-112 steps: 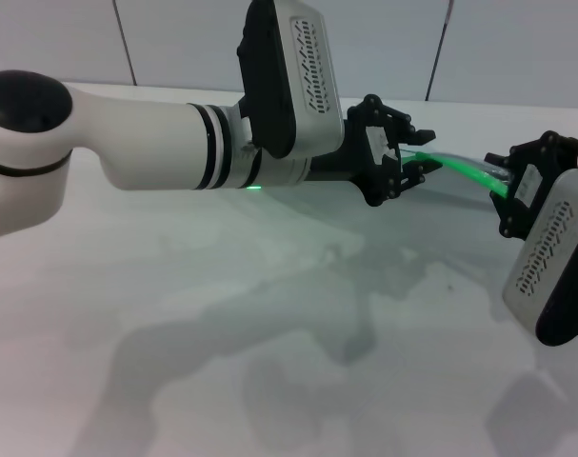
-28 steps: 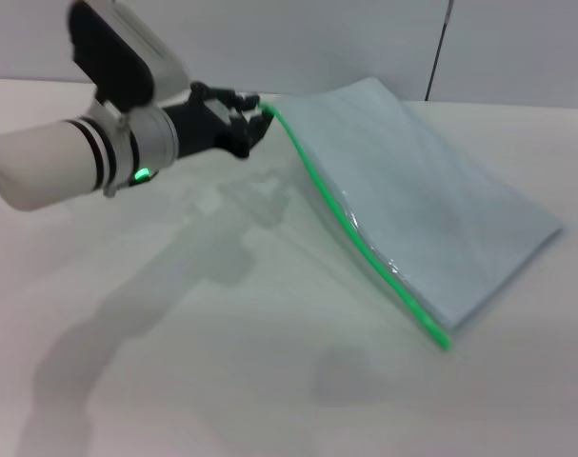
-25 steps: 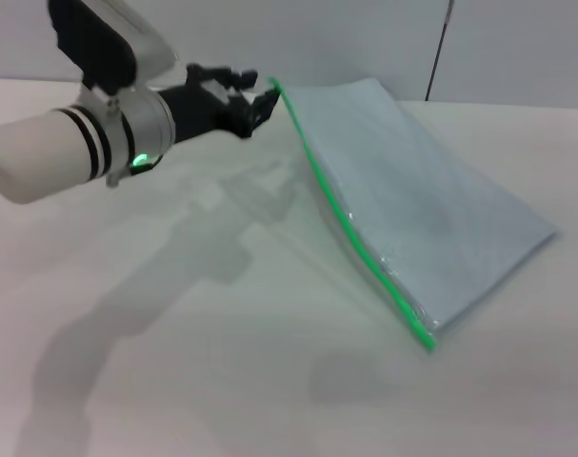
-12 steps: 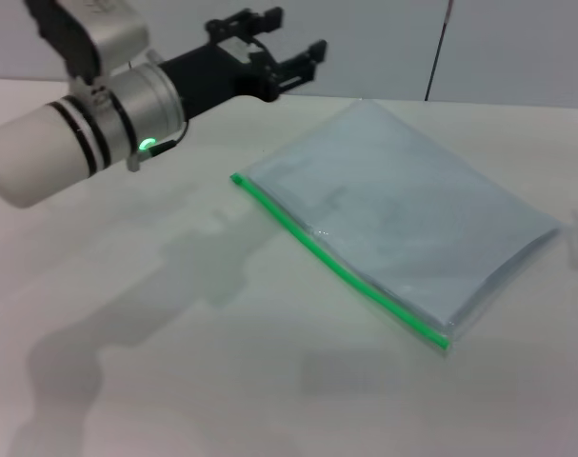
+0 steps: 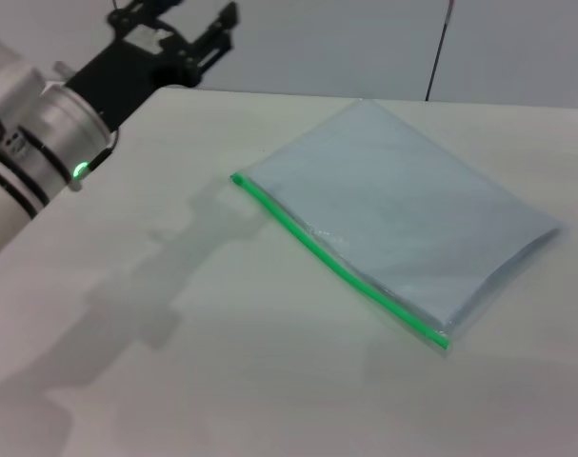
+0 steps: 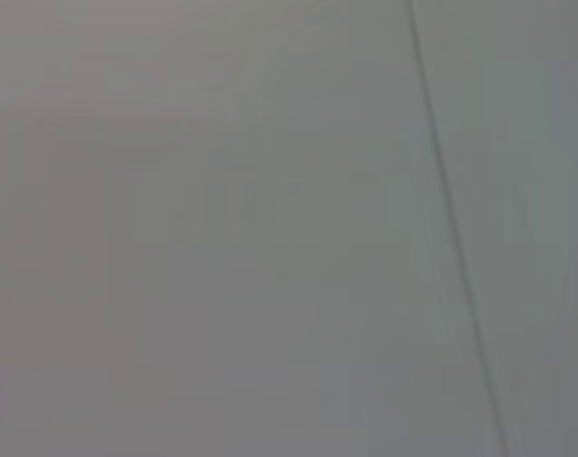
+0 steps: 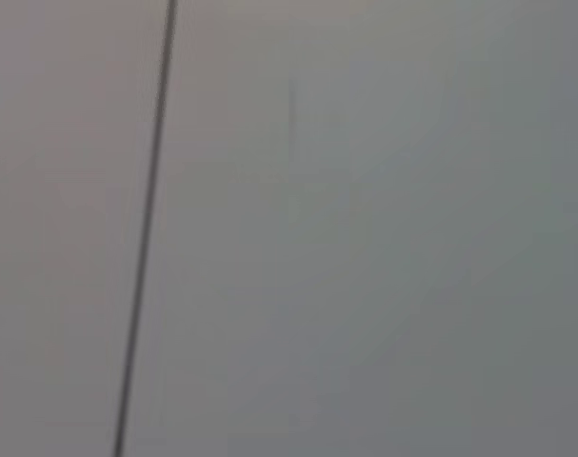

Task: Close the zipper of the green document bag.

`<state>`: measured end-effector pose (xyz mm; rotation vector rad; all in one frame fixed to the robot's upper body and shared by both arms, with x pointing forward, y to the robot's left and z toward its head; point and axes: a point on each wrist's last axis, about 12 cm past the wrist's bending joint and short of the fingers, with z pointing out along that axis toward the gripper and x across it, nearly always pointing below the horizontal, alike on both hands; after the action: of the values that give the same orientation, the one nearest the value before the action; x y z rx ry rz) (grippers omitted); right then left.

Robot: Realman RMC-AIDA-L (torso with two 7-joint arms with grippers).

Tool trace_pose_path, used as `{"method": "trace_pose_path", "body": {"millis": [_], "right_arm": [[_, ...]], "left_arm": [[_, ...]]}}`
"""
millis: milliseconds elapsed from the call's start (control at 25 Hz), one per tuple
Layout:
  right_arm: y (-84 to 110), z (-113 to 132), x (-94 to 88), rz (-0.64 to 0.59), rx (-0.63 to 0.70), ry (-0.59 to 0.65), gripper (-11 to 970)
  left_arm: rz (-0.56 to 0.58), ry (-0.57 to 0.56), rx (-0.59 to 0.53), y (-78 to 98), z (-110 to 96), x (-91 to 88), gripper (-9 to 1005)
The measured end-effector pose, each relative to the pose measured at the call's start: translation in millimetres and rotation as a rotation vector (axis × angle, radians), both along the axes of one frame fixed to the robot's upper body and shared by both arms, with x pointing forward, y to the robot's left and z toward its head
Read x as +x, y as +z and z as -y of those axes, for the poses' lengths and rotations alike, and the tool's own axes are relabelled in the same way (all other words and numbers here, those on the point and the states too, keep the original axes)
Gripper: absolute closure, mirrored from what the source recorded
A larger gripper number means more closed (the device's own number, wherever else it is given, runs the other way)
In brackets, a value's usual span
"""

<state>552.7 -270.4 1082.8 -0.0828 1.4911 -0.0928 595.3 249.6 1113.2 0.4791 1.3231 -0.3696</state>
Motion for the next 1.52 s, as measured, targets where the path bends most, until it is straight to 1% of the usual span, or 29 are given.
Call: {"method": "trace_pose_path", "body": {"millis": [160,360,440,560,680,840,1040,1520], "right_arm": [[-8.8,9.8,4.7,0.026,0.001,-0.032,546],[-17.4,17.9,12.5,0.018,0.042,-0.09,546],[-20.8,22.8,18.1,-0.002,0.052,-0.124,547],[-26.4,33.3,24.0,-0.037,0.062,-0.184,547],[-28.9,38.3,27.0,-0.056,0.073,-0.216,548],[-30.6,38.9,27.8,-0.065,0.057,-0.215,550],[-31.8,41.0,31.1,-0.077,0.03,-0.215,552],[-34.6,39.5,33.8,-0.11,0.026,-0.205,553]], "left_arm": [[0.029,0.124,0.009,-9.3,-4.9,-3.7,306],[-0.02,0.236,-0.064,-15.6,-16.4,-0.3,312],[-0.037,0.26,-0.071,-17.4,-20.7,1.8,314],[-0.06,0.28,-0.066,-21.7,-25.0,3.2,318],[-0.081,0.308,-0.066,-26.7,-31.5,3.2,322],[-0.099,0.337,-0.069,-30.8,-37.4,4.7,326],[-0.102,0.343,-0.074,-31.7,-38.1,5.3,332],[-0.108,0.352,-0.077,-33.8,-40.3,4.0,347]]}}
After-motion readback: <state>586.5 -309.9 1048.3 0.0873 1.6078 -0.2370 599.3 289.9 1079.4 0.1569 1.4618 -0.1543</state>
